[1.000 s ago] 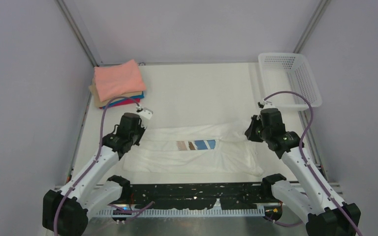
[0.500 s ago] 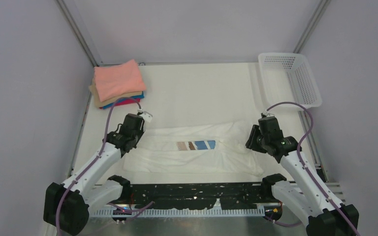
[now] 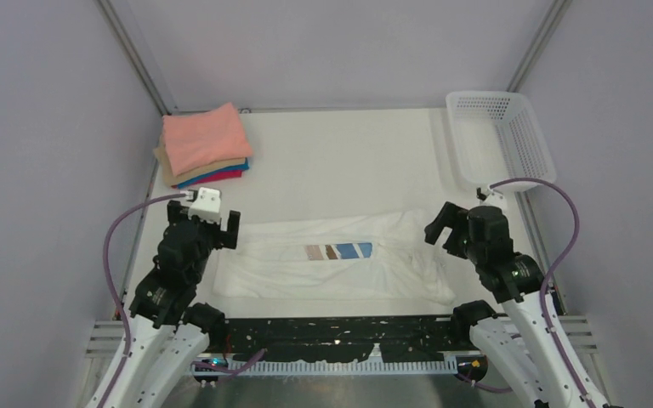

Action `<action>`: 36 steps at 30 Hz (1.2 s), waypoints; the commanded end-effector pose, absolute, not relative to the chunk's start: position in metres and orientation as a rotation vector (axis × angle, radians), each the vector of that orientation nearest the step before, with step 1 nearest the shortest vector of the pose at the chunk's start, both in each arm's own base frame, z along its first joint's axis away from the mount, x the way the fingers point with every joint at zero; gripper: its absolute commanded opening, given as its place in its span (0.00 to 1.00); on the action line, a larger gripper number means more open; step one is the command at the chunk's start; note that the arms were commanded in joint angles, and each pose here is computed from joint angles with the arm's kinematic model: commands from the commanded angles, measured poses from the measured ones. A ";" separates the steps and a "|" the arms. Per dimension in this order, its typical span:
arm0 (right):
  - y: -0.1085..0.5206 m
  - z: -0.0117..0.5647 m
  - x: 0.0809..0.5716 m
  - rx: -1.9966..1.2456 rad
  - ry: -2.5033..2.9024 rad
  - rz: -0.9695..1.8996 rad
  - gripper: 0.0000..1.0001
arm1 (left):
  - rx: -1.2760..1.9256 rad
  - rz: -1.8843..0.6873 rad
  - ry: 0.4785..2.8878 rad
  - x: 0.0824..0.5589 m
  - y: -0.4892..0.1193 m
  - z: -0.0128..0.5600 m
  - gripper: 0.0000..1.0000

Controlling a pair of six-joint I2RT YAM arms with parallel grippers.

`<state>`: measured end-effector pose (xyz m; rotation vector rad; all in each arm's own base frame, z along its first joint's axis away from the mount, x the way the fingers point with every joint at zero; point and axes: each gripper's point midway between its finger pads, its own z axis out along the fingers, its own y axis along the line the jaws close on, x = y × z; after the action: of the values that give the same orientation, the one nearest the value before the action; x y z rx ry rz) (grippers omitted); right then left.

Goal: Fold and stack the t-shirts
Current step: Fold the other side of the tshirt into a rectangle, then rotate the tshirt 90 degrees

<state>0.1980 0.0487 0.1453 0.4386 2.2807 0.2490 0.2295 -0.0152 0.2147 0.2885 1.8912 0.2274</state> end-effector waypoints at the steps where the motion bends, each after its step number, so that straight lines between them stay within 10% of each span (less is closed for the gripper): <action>1: 0.076 0.178 0.227 0.257 2.149 0.401 0.95 | 0.094 -0.174 1.685 0.241 -0.061 0.270 0.99; 7: 0.140 0.139 0.248 -0.035 2.312 0.490 0.95 | -0.003 -0.525 1.729 0.260 -0.115 0.261 1.00; 16: 0.144 0.077 0.248 -0.164 2.517 0.216 0.95 | -0.195 -0.317 2.014 0.292 -0.097 0.175 1.00; 27: 0.193 0.054 0.130 -0.681 2.628 0.500 0.95 | -0.214 -0.289 2.120 0.294 -0.098 0.138 1.00; 36: 0.176 0.094 0.154 -0.241 2.442 0.492 0.95 | -0.241 -0.233 2.216 0.301 -0.093 0.114 1.00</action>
<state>0.1373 0.1767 0.0750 -0.4522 2.5449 0.4581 0.2858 -0.0957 0.1084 -0.1917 2.2342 -0.2422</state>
